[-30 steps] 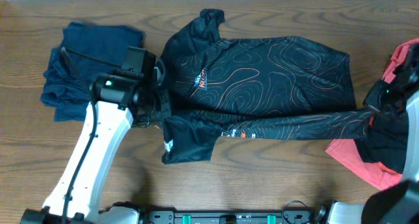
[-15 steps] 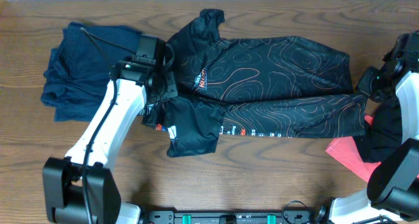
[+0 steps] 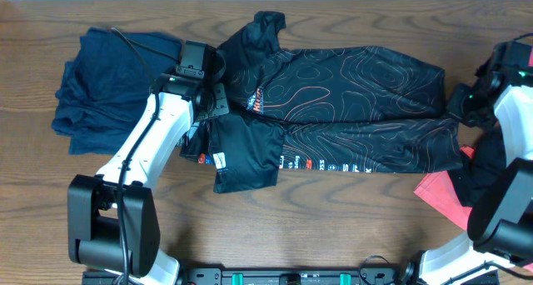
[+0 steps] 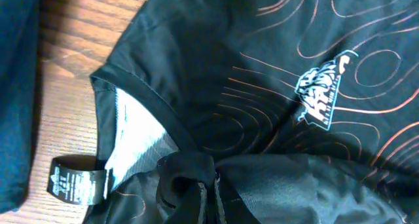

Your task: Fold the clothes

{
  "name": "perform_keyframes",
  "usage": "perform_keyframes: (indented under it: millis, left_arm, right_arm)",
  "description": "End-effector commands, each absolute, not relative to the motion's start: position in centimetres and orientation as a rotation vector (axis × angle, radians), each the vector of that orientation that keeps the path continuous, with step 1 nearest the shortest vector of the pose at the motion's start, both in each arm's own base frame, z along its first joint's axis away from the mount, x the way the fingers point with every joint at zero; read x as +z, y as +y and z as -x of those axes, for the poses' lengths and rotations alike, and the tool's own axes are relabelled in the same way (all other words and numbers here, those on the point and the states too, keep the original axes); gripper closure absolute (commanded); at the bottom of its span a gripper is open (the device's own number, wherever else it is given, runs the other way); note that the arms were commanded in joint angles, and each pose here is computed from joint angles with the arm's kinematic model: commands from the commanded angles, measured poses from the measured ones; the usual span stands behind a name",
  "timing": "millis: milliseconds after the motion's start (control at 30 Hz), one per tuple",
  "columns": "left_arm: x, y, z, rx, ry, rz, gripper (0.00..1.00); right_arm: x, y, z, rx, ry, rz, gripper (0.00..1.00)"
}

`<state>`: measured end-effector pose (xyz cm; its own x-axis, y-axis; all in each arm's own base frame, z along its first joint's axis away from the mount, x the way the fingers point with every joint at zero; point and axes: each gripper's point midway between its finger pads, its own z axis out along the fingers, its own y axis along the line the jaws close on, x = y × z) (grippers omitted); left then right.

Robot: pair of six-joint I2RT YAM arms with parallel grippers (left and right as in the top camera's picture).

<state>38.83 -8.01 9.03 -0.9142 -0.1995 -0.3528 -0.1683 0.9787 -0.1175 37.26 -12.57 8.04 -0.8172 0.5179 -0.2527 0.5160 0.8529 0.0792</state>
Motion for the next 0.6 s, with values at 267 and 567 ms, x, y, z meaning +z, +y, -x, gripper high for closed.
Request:
perform_keyframes:
  millis: [267, 567]
  left_arm:
    - [9.2, -7.4, -40.1, -0.083, 2.703, 0.278, 0.94]
    - [9.4, -7.5, -39.8, -0.091, 2.710, 0.273, 0.51]
  right_arm:
    - [6.3, -12.0, -39.2, -0.025, 2.763, -0.725, 0.99]
    - [6.6, -13.0, -39.6, -0.092, 2.729, -0.727, 0.65]
